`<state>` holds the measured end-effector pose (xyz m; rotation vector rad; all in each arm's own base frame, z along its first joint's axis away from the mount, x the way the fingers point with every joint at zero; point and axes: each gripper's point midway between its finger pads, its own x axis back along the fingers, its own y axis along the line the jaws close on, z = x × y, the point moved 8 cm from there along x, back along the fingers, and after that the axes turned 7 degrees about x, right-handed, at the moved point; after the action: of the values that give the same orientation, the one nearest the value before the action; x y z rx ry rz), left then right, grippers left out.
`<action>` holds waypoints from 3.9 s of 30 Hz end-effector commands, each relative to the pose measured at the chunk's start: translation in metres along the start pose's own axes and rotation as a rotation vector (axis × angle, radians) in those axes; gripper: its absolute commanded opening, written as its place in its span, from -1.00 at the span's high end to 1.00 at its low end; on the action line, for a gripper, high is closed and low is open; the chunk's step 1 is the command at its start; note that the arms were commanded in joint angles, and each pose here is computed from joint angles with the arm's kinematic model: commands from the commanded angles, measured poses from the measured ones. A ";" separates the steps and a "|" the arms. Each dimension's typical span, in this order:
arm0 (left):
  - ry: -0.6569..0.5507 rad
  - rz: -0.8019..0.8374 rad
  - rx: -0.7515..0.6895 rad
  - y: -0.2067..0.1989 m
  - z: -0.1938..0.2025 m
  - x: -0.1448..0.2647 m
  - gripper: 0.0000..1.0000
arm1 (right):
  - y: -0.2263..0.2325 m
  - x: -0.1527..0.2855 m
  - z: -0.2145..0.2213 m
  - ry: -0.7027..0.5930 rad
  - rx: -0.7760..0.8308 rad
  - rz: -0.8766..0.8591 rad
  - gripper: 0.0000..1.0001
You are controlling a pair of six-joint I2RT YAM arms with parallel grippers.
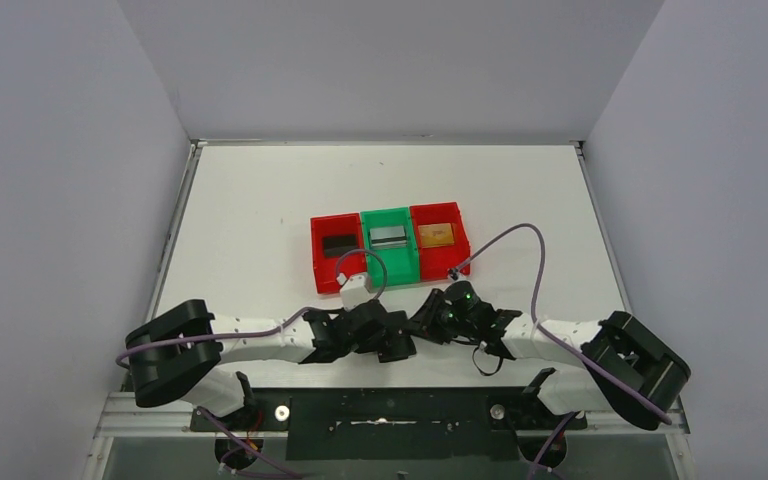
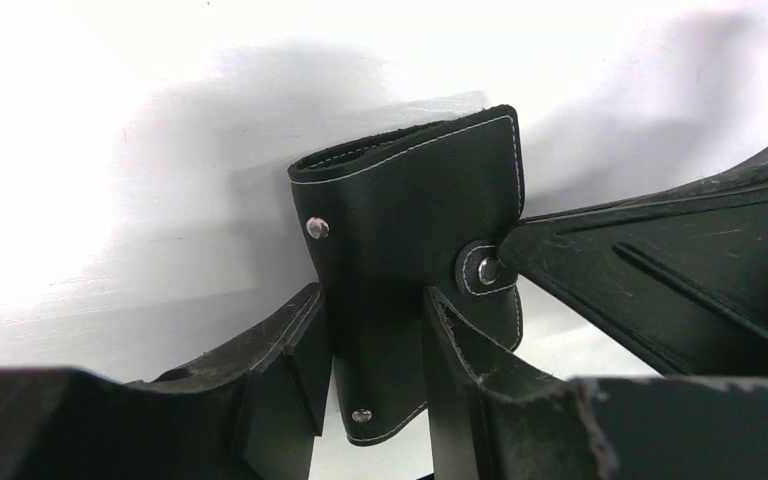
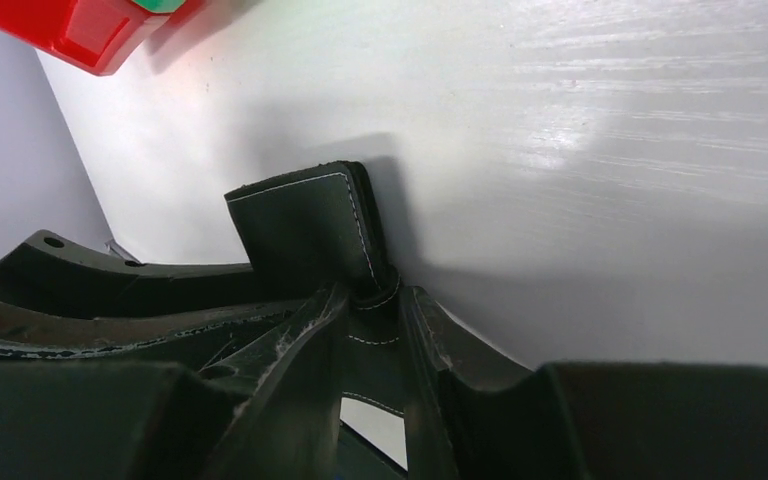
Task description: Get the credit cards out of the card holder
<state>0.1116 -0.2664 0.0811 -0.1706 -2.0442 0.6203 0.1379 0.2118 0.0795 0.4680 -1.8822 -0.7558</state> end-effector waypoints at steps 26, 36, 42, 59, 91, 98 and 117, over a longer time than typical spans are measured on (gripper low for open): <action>0.031 0.028 -0.051 0.011 0.003 0.017 0.68 | 0.063 -0.010 0.004 -0.018 -0.244 0.204 0.03; 0.031 0.031 -0.065 0.009 0.003 0.016 0.68 | 0.075 -0.020 0.009 0.048 -0.277 0.328 0.19; 0.024 0.032 -0.062 0.008 0.002 0.018 0.68 | 0.083 -0.011 0.013 0.066 -0.311 0.344 0.14; 0.030 0.048 -0.086 0.003 0.005 0.018 0.68 | 0.067 -0.015 -0.001 0.045 -0.455 0.468 0.15; -0.002 -0.107 -0.054 0.041 0.006 0.018 0.74 | 0.044 0.001 -0.011 0.005 -0.453 0.403 1.00; -0.008 -0.089 -0.073 0.041 0.004 0.018 0.75 | 0.027 0.015 -0.009 -0.031 -0.477 0.381 0.99; -0.006 -0.009 -0.109 0.025 -0.002 0.027 0.13 | 0.028 0.041 -0.017 -0.158 0.046 0.103 -0.48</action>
<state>0.0954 -0.2350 0.0837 -0.2106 -2.0701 0.5304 0.1219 0.1782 0.1045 0.0649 -1.9500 -0.7302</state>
